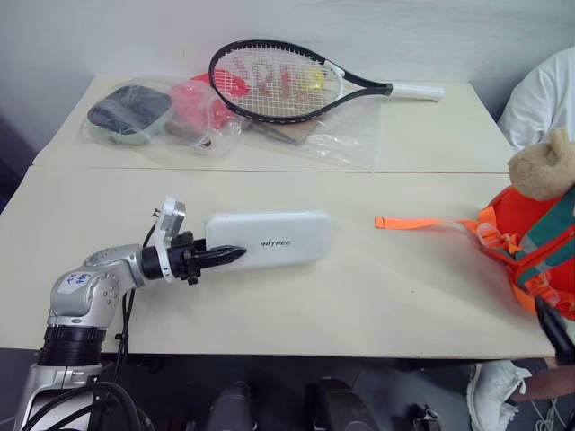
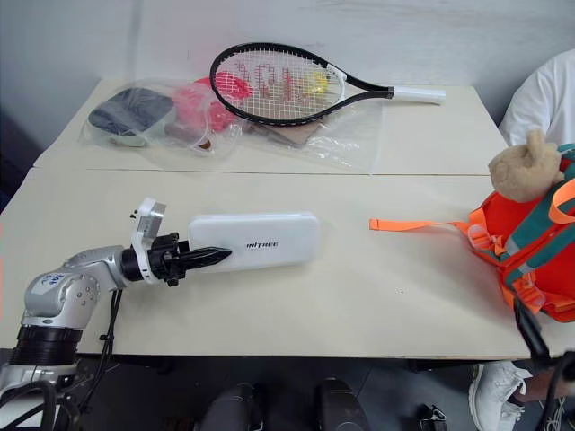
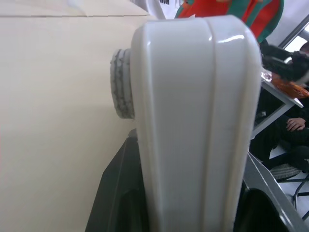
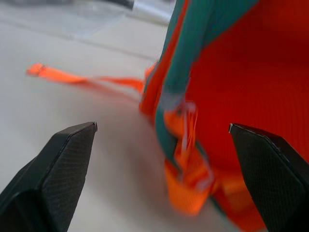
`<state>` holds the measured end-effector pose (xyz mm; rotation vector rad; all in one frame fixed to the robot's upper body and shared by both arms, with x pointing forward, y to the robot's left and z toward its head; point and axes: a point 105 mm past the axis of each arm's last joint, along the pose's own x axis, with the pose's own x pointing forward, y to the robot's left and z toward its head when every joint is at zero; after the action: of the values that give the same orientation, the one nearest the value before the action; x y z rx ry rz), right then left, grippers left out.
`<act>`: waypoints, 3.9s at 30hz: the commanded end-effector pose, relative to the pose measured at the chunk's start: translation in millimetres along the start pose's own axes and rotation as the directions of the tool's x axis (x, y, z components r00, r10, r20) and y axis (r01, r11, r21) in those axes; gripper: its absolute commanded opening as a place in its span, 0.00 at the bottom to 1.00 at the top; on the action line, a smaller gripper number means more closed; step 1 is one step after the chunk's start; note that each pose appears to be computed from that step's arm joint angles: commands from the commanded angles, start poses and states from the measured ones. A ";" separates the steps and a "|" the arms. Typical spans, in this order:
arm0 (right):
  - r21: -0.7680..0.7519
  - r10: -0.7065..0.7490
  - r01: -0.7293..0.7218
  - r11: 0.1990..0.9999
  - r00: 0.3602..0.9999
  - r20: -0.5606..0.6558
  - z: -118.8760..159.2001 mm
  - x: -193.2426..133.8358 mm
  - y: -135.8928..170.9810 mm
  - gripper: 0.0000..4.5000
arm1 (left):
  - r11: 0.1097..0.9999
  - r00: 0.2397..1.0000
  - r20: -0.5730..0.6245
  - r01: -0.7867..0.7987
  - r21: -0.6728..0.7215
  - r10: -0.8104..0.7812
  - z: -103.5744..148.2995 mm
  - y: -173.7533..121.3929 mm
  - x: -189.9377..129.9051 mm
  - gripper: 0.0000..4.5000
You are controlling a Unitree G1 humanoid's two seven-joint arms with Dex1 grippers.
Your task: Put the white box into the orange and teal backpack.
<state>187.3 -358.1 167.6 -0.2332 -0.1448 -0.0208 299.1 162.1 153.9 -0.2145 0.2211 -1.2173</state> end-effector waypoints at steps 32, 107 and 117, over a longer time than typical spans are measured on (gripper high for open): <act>0.058 0.912 -0.992 0.109 0.123 0.390 137.6 61.2 256.4 0.01 | 0.864 0.830 0.241 -0.475 -0.169 0.504 18.5 38.5 -91.4 0.29; 0.225 0.927 -0.961 0.160 0.225 0.301 103.5 72.4 252.1 0.00 | 0.756 0.905 -0.365 0.393 0.524 -0.218 109.9 -22.2 21.9 0.87; 0.234 0.929 -0.958 0.162 0.229 0.292 102.2 74.4 256.5 0.00 | 0.743 0.938 -0.123 0.332 0.581 -0.323 126.4 -78.8 47.5 0.87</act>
<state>260.0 -88.3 210.0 0.1268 -0.0120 1.3313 287.8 106.3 287.9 0.3502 -0.1586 -1.5777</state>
